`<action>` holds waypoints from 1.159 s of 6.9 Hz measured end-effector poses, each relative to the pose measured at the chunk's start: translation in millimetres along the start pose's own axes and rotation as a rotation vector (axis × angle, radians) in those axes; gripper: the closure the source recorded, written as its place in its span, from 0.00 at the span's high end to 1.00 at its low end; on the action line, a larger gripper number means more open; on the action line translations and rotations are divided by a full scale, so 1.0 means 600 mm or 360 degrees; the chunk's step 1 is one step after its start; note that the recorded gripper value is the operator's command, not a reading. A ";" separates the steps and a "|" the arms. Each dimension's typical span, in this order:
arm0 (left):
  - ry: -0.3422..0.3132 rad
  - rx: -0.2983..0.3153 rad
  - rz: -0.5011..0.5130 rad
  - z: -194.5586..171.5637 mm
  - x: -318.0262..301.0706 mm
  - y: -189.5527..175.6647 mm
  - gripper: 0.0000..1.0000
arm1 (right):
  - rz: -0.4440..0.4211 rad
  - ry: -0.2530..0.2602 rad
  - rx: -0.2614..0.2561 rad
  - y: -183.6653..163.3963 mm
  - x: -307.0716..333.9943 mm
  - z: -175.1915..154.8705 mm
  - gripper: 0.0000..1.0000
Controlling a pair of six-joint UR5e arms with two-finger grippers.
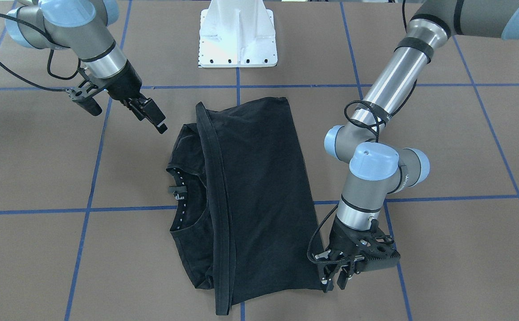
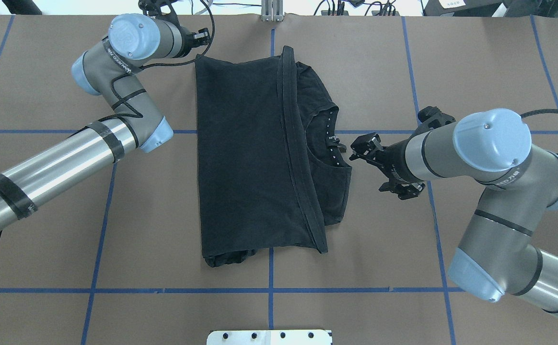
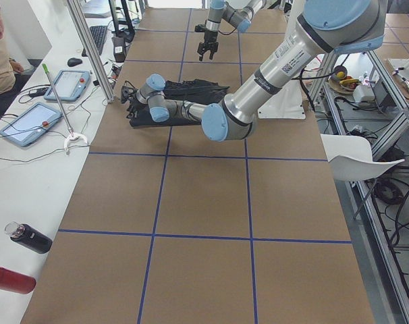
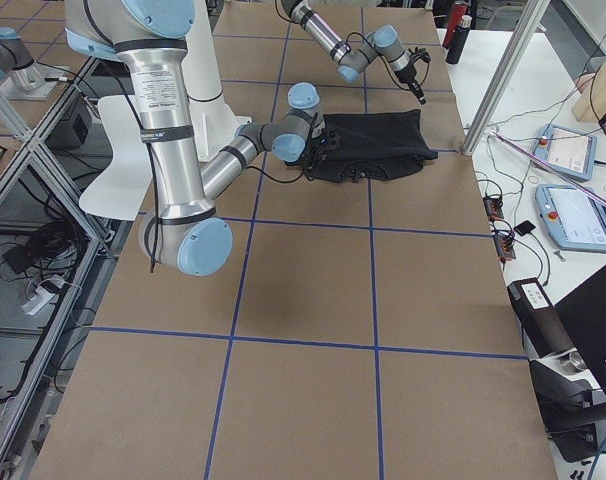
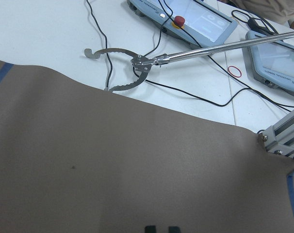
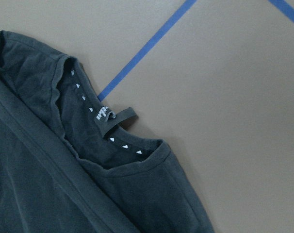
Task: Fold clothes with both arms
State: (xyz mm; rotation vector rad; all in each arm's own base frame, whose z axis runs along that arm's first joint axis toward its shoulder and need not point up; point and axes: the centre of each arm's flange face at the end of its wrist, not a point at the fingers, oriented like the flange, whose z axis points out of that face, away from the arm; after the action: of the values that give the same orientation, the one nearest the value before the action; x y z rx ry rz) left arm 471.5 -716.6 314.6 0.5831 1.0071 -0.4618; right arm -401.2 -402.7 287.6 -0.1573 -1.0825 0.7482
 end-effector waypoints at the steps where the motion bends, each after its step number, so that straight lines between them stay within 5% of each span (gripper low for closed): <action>1: 0.0050 -0.0022 0.0007 -0.029 -0.020 0.010 0.72 | -0.0035 -0.0016 -0.0003 0.022 -0.017 0.013 1.00; 2: 0.0095 -0.0069 0.0012 -0.064 -0.057 0.029 0.72 | -0.0132 -0.0005 -0.0019 0.049 -0.025 0.027 1.00; 4: 0.0121 -0.0125 0.0017 -0.120 -0.140 0.063 0.72 | -0.0631 0.0111 -0.0058 0.129 -0.040 0.055 1.00; 8: 0.0071 -0.0150 0.0012 -0.140 -0.221 0.089 0.72 | -0.1815 0.0467 -0.0112 0.240 -0.036 0.107 0.56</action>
State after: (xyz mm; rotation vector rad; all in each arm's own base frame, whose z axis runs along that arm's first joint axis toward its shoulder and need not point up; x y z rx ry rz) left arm 388.0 -609.6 409.8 0.5145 1.0629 -0.3941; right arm -529.2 -323.3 235.8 0.2790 -0.7411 -0.3340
